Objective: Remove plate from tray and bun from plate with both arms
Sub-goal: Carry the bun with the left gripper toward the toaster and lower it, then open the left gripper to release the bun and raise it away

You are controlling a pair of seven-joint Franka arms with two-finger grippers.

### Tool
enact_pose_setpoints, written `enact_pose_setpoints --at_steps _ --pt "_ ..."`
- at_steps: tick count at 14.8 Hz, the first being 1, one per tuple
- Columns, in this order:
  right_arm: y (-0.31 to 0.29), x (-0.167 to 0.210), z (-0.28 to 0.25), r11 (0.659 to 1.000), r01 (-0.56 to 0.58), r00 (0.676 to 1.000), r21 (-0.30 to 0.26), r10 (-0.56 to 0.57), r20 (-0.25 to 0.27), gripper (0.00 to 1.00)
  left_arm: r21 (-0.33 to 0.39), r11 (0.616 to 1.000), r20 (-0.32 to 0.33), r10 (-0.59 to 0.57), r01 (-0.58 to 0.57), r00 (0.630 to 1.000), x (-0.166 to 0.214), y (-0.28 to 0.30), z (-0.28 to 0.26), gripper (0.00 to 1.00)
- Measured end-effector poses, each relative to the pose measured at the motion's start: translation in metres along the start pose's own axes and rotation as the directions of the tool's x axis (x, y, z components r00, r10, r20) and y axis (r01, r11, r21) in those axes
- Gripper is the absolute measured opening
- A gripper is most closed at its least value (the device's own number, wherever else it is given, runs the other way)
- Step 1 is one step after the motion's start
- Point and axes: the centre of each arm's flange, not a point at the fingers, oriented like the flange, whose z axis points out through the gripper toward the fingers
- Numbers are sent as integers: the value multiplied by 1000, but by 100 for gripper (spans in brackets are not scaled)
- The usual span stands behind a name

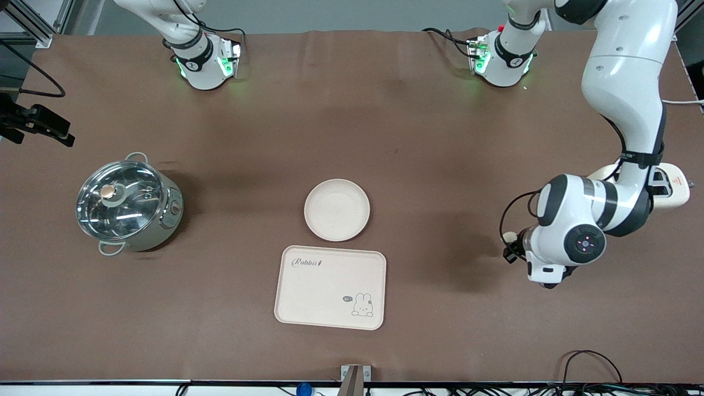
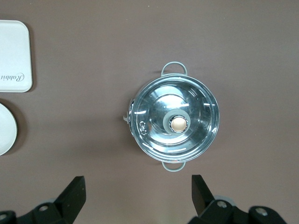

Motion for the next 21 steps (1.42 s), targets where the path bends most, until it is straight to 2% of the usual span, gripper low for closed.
enact_pose_setpoints --at_steps 1,2,5,8,9,11,14,16,18,21 --pt "-1 0 0 1000 1 1000 0 -1 3 100 6 1000 10 3 -3 1000 2 0 10 36" --pt "-1 -1 0 1000 2 1000 0 -2 4 100 11 1000 19 18 -18 1000 1 2 18 42" --pt "-3 -1 0 1000 5 1000 0 -5 5 100 19 999 34 50 -51 998 0 5 32 70" --pt "-4 -1 0 1000 8 1000 0 -8 5 100 0 999 16 53 -53 998 5 3 16 97" --pt "-5 -1 0 1000 10 1000 0 -10 6 100 -11 999 2 52 -52 999 6 2 3 100" --pt "-7 -1 0 1000 14 1000 0 -14 6 100 -33 998 -34 59 -60 998 3 -3 -40 100" --pt "-8 -1 -1 1000 15 1000 0 -15 6 100 -57 982 -126 173 -181 977 -13 -28 -139 100" --pt "-8 -1 -1 1000 15 1000 2 -15 6 100 -55 957 -194 270 -285 943 -20 -66 -208 100" --pt "-9 -2 -1 1000 15 1000 15 -15 5 100 -32 912 -240 390 -409 889 -23 -112 -262 100" --pt "-9 -2 -1 1000 14 1000 20 -14 6 100 -35 838 -261 518 -545 814 -45 -168 -323 100"
